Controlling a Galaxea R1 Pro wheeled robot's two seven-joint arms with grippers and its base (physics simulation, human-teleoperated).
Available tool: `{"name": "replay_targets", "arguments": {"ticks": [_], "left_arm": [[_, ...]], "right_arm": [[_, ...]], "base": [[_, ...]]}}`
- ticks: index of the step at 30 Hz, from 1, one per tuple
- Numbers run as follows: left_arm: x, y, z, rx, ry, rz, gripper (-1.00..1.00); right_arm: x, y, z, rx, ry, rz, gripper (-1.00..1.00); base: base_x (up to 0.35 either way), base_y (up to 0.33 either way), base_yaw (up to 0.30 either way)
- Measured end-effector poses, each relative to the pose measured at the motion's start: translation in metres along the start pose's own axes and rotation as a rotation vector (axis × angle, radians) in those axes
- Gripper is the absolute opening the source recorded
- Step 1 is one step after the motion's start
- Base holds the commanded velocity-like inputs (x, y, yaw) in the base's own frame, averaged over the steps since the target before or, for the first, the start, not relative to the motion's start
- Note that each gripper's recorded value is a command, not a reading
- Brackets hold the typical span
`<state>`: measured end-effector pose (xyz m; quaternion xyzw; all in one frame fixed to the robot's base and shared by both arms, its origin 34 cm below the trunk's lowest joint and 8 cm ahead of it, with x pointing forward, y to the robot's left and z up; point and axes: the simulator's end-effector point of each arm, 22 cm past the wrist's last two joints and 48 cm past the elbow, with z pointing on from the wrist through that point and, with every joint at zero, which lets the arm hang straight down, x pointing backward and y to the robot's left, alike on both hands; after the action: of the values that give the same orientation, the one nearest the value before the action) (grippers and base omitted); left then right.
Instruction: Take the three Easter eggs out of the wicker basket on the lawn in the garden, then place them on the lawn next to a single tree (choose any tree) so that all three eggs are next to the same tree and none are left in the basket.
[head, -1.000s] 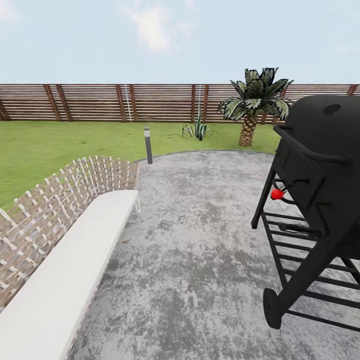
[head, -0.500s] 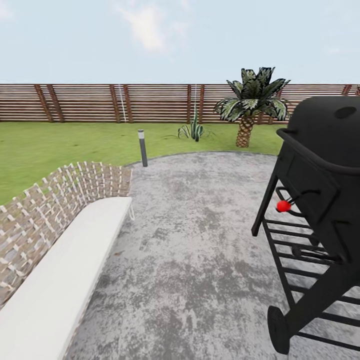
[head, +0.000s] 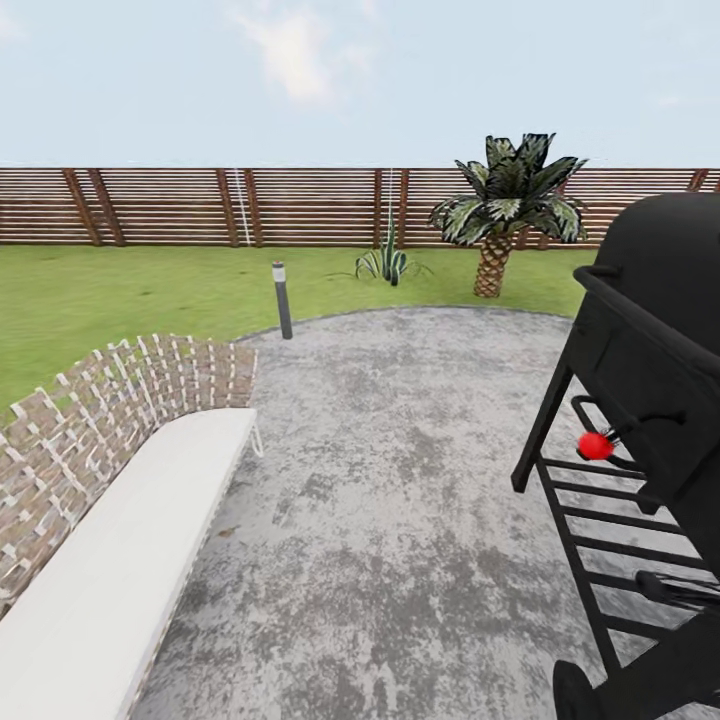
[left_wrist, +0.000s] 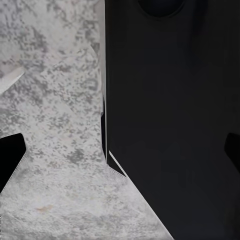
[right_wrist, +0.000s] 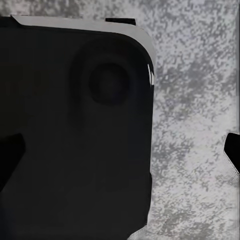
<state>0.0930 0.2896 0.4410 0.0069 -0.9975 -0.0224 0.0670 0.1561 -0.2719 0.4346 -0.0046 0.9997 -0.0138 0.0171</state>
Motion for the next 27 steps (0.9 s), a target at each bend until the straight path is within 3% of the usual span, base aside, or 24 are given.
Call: {"name": "replay_targets", "arguments": {"ticks": [27], "left_arm": [[0.0, 0.0, 0.0, 0.0, 0.0, 0.0, 1.0]], "right_arm": [[0.0003, 0.0, 0.0, 0.0, 0.001, 0.0, 1.0]], "base": [[0.328, 0.0, 0.0]]}}
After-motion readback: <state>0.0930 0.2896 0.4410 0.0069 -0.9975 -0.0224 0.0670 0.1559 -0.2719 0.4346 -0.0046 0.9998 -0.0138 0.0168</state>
